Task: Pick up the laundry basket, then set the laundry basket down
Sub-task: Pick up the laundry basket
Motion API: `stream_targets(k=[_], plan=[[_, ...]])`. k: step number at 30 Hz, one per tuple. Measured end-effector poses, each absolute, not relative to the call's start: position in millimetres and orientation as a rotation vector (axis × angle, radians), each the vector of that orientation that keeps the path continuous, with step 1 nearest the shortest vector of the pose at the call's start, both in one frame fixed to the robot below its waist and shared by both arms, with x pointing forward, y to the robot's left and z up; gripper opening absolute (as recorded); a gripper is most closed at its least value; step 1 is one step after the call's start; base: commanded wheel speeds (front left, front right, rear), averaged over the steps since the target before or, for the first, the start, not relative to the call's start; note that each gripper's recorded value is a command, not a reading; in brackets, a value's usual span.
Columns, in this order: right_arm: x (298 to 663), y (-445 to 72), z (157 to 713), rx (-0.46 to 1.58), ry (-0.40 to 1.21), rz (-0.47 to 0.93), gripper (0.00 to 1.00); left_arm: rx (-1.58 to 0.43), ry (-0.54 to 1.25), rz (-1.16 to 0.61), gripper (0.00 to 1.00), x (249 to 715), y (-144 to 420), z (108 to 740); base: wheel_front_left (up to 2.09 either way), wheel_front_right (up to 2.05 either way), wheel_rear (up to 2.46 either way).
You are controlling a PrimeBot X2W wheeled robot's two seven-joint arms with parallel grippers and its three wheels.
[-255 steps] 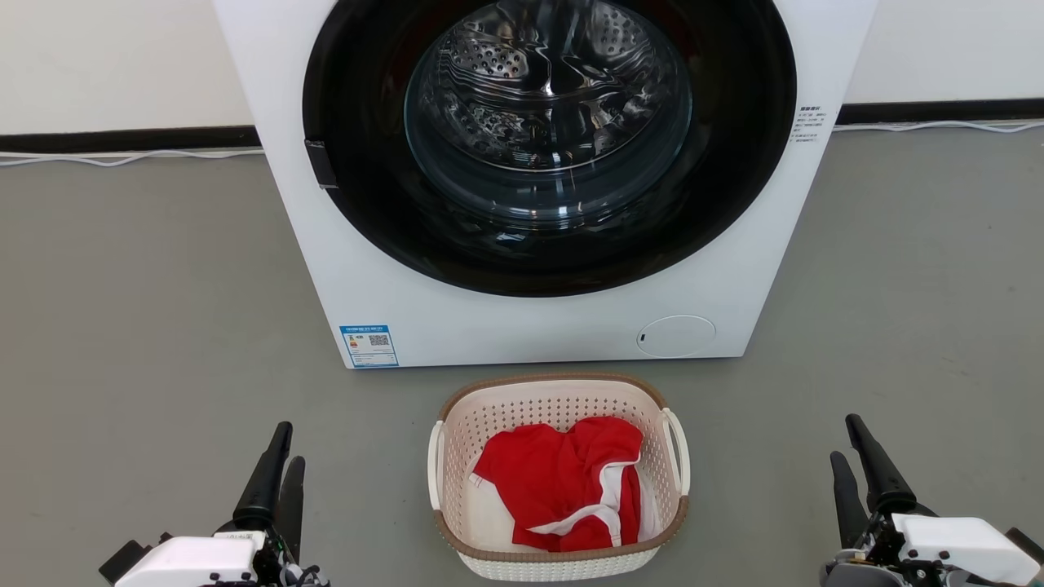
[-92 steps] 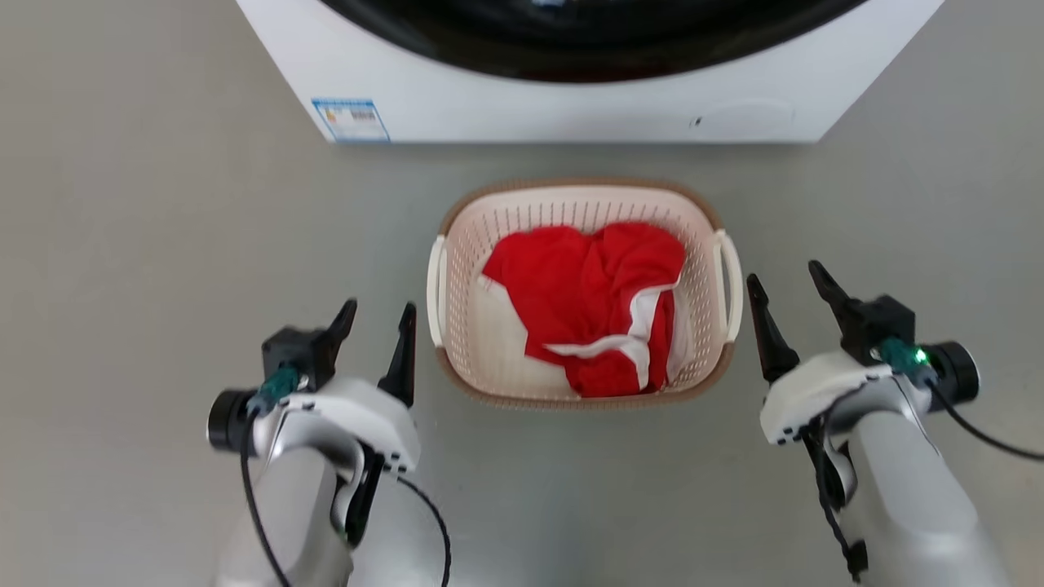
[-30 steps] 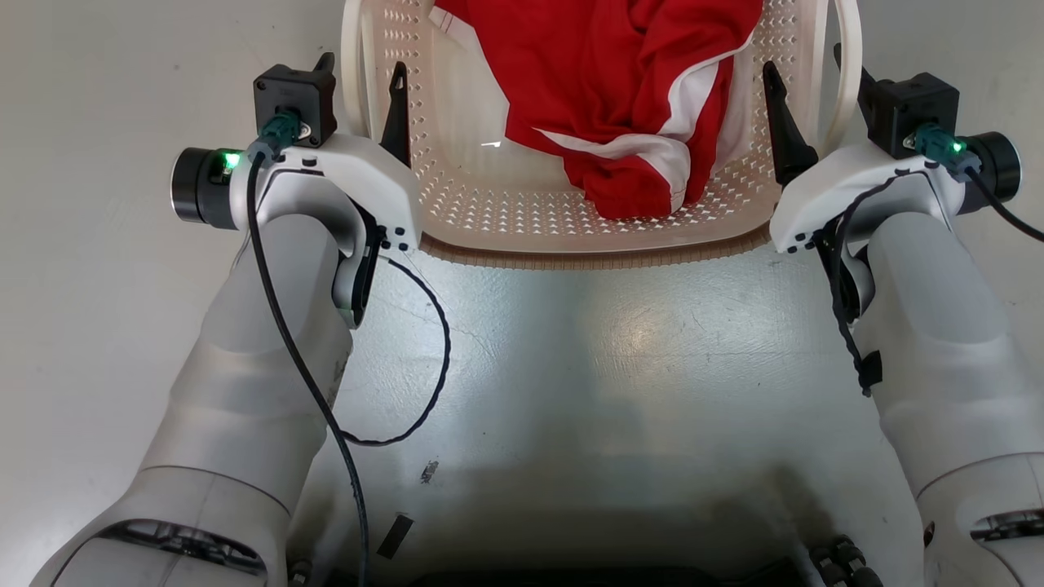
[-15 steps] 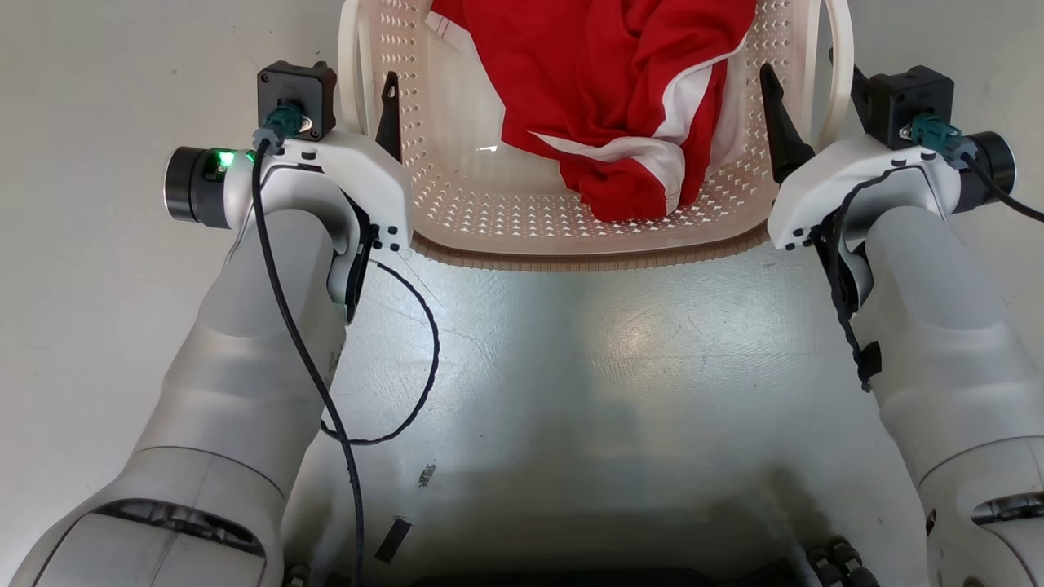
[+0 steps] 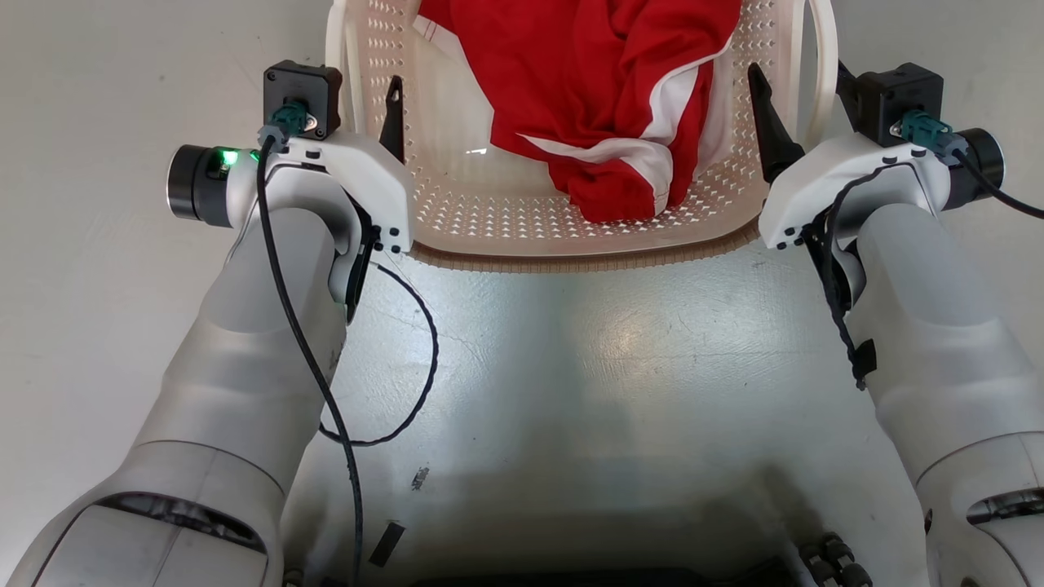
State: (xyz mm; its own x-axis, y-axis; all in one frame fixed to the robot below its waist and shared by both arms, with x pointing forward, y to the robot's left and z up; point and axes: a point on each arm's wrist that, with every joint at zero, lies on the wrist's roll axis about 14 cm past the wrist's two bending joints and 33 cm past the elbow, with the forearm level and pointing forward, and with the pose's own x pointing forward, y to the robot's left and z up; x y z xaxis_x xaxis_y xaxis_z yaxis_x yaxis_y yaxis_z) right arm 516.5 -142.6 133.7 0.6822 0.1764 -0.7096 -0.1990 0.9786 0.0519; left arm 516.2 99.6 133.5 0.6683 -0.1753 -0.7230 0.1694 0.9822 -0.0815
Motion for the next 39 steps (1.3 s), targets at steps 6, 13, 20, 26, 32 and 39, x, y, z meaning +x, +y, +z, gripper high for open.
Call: stream_targets(k=[6, 13, 20, 26, 32, 39], plan=[[514, -145, 131, -0.027, 0.8, 0.205, 1.0, -0.005, 0.838, -0.198, 1.0, 511, 98, 127, 0.0, 0.0, 0.0], [514, -146, 132, -0.024, 0.799, 0.201, 1.0, -0.003, 0.839, -0.204, 1.0, 511, 97, 128, 0.0, 0.0, 0.0], [513, -147, 131, -0.019, 0.805, 0.195, 0.0, -0.001, 0.831, -0.21, 0.0, 515, 95, 129, 0.0, 0.0, 0.0], [505, -144, 132, 0.008, 0.827, 0.188, 0.0, 0.003, 0.834, -0.209, 0.0, 515, 95, 132, 0.0, 0.0, 0.0], [494, -141, 140, 0.006, 0.849, 0.202, 0.0, -0.005, 0.847, -0.2, 0.0, 502, 96, 142, 0.0, 0.0, 0.0], [474, -135, 162, 0.025, 0.862, 0.217, 0.0, -0.008, 0.862, -0.186, 0.0, 480, 99, 164, 0.0, 0.0, 0.0]])
